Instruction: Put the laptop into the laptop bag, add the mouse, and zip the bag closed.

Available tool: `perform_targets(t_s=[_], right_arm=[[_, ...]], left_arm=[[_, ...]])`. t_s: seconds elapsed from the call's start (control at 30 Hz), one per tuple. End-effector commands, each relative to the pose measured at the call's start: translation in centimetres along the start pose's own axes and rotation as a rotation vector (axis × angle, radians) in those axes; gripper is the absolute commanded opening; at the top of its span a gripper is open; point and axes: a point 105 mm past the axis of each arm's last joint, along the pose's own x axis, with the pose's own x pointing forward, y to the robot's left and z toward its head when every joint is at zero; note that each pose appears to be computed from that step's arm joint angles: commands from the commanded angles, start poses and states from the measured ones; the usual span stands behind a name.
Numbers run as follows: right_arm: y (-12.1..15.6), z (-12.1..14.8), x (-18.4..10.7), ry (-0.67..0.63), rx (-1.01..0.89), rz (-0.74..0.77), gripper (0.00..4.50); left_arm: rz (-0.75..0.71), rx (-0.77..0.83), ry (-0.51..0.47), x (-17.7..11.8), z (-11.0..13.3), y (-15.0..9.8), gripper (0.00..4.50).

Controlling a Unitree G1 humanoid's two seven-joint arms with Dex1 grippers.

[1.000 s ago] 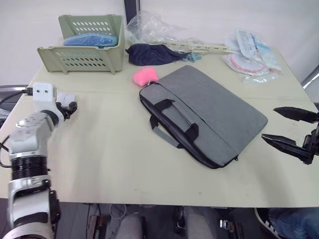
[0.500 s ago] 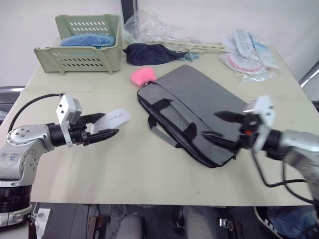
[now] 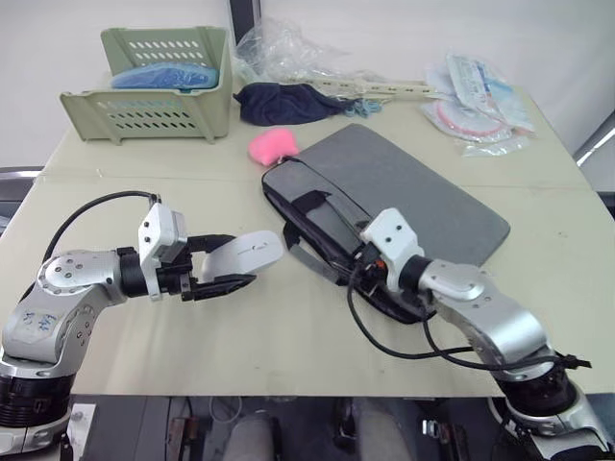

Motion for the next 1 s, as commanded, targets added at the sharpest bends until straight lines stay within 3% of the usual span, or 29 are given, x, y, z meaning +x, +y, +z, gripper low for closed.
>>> perform_targets(t_s=[0.03, 0.07, 0.27, 0.37, 0.73, 1.0], right_arm=[[0.0, 0.8, 0.0, -0.040, -0.075, -0.017, 4.50], [0.0, 0.7, 0.0, -0.037, -0.078, -0.012, 4.24], [-0.5, 0.4, -0.4, -0.026, -0.124, -0.011, 4.24], [-0.7, 0.3, -0.7, -0.022, -0.126, -0.003, 3.64], [-1.3, 0.5, -1.0, -0.019, -0.170, 0.001, 3.64], [-0.2, 1.0, -0.6, -0.007, -0.481, 0.052, 3.64]], left_arm=[[0.006, 0.031, 0.000, -0.2, 0.2, -0.1, 2.84], [0.014, 0.032, -0.003, -0.2, 0.1, 0.1, 2.84], [0.014, 0.042, -0.007, -0.2, -0.2, 0.1, 2.84], [0.012, 0.045, -0.008, -0.1, -0.4, 0.1, 2.84], [0.007, 0.045, -0.019, 0.1, -0.7, 0.0, 2.84], [0.002, 0.044, -0.021, 0.1, -0.9, -0.1, 2.84]])
